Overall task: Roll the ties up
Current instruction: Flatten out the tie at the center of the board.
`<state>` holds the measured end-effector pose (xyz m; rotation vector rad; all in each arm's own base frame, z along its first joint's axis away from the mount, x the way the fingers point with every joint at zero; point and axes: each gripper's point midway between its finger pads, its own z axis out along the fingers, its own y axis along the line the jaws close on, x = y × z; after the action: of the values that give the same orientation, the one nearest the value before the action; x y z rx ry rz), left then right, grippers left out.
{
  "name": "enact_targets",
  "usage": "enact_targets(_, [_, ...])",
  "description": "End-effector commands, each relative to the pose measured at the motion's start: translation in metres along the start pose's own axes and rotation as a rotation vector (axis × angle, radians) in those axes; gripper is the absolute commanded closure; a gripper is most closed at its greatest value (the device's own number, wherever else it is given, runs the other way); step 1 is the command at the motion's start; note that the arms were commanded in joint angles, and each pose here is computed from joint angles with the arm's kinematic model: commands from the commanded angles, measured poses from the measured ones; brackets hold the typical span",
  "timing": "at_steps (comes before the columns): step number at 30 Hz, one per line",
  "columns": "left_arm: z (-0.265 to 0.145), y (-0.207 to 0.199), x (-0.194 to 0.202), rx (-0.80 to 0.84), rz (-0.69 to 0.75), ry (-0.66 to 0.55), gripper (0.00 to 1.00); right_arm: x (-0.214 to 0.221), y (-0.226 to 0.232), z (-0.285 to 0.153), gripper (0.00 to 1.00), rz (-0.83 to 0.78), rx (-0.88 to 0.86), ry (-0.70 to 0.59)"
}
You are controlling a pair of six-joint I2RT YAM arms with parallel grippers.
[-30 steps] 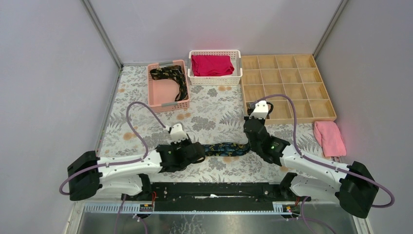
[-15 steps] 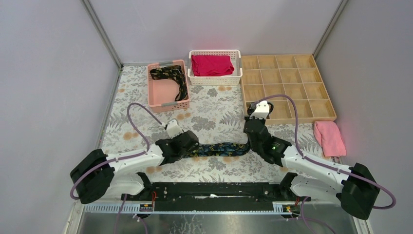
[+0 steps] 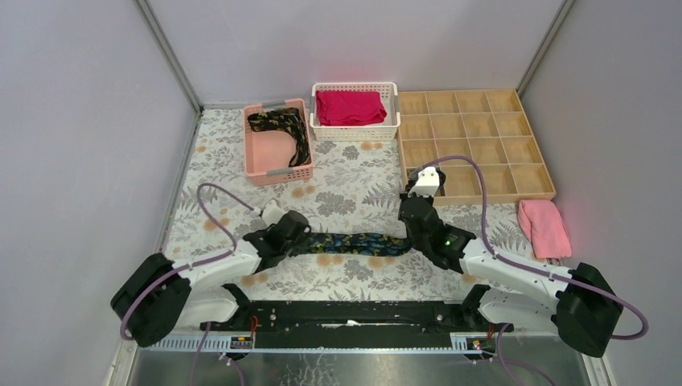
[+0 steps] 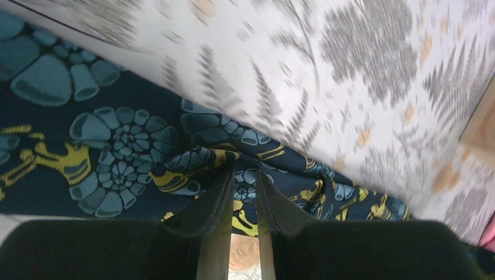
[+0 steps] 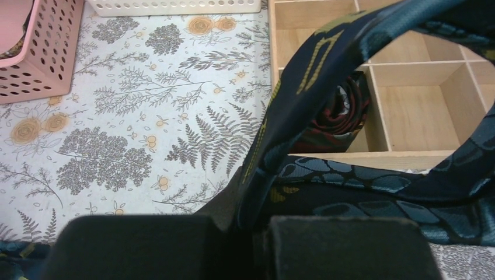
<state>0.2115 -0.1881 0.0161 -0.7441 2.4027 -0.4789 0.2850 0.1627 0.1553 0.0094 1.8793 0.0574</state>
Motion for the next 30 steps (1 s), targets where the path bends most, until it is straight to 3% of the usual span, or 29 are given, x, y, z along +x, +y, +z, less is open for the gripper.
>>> enact_targets(1, [-0.003,0.064,-0.008,-0.156,-0.034,0.022,0.73,-0.010,0.015,0.007,1.00,0.076,-0.032,-0.028])
enact_targets(17, [-0.048,0.124,-0.098,-0.262,-0.264,-0.221,0.65,0.005,0.084,0.072,1.00,0.009,-0.062,-0.006])
enact_targets(19, [-0.049,0.129,-0.097,-0.260,-0.266,-0.208,0.66,0.007,0.084,0.076,1.00,-0.003,-0.046,-0.009])
enact_targets(22, [-0.048,0.114,-0.089,-0.165,-0.274,-0.154,0.76,0.004,0.071,0.071,1.00,-0.001,-0.012,-0.029])
enact_targets(30, [-0.048,0.093,-0.073,-0.065,-0.300,-0.052,0.83,0.005,0.054,0.062,1.00,-0.026,0.023,-0.035])
